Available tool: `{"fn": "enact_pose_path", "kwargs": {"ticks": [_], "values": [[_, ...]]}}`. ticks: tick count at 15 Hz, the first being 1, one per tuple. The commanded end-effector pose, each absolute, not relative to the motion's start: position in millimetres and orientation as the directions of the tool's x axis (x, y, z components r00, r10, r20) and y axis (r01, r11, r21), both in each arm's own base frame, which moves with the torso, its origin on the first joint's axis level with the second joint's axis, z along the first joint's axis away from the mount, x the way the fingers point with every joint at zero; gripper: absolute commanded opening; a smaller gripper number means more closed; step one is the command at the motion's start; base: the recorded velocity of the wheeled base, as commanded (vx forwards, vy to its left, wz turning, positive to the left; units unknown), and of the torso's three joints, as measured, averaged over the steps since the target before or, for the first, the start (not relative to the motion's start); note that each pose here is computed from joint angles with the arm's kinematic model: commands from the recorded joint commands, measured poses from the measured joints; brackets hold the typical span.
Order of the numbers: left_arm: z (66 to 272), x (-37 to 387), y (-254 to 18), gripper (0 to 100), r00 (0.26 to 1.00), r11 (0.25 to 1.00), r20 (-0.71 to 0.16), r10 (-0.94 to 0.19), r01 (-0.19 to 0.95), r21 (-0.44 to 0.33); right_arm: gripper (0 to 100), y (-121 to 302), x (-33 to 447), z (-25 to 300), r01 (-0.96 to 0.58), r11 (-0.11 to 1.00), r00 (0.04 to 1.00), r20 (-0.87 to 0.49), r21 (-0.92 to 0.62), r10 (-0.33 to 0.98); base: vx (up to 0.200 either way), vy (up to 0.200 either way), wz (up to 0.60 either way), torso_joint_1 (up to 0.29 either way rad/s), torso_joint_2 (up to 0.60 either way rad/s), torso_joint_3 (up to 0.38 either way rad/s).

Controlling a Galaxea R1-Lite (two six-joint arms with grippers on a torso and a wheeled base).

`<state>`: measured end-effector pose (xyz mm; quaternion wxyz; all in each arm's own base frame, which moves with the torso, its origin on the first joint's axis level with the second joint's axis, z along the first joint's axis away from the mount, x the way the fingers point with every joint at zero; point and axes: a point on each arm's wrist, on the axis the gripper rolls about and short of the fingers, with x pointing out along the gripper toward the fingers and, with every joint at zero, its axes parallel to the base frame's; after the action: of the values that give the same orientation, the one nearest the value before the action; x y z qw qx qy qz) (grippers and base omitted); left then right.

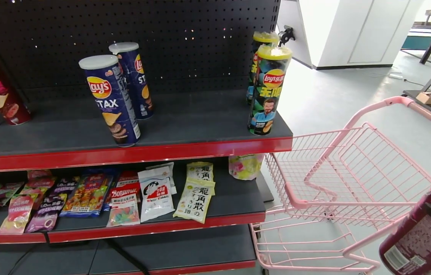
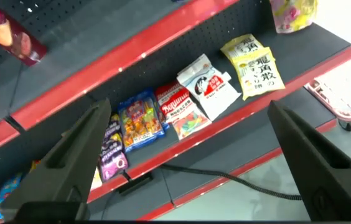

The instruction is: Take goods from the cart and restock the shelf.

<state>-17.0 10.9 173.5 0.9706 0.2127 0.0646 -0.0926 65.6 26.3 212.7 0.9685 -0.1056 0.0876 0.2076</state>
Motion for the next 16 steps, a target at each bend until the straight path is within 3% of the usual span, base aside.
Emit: {"fn": "enact_pose_path", "kwargs": {"ticks": [1,3,8,16], "values": [[173.4,-17.1,11.0,100,0.975,0.892,-0.165,-0.151,0.206,0.402,0,30.3,75.4,212.8,-0.432,0.884,0.889,-0.247,-0.176,0.385,0.0,0.0,0.0,0.217,-0.56,-0.354],[173.0,-17.0,10.9,100,0.974,0.892,-0.166,-0.151,0.207,0.402,0,29.6,73.6,206.1,-0.436,0.883,0.884,-0.267,-0.176,0.384,0.0,0.0,0.0,0.129,-0.34,-0.205],[170.3,-17.8,11.2,100,0.974,0.892,-0.168,-0.151,0.207,0.402,0,30.4,72.5,200.9,-0.453,0.873,0.875,-0.28,-0.182,0.396,0.0,0.2,0.0,0.017,-0.03,-0.021],[169.4,-17.6,11.1,100,0.974,0.891,-0.171,-0.151,0.208,0.403,0,39.3,70.4,199.4,-0.585,0.795,0.798,-0.292,-0.163,0.528,0.0,0.2,0.0,0.004,0.0,0.004]]}}
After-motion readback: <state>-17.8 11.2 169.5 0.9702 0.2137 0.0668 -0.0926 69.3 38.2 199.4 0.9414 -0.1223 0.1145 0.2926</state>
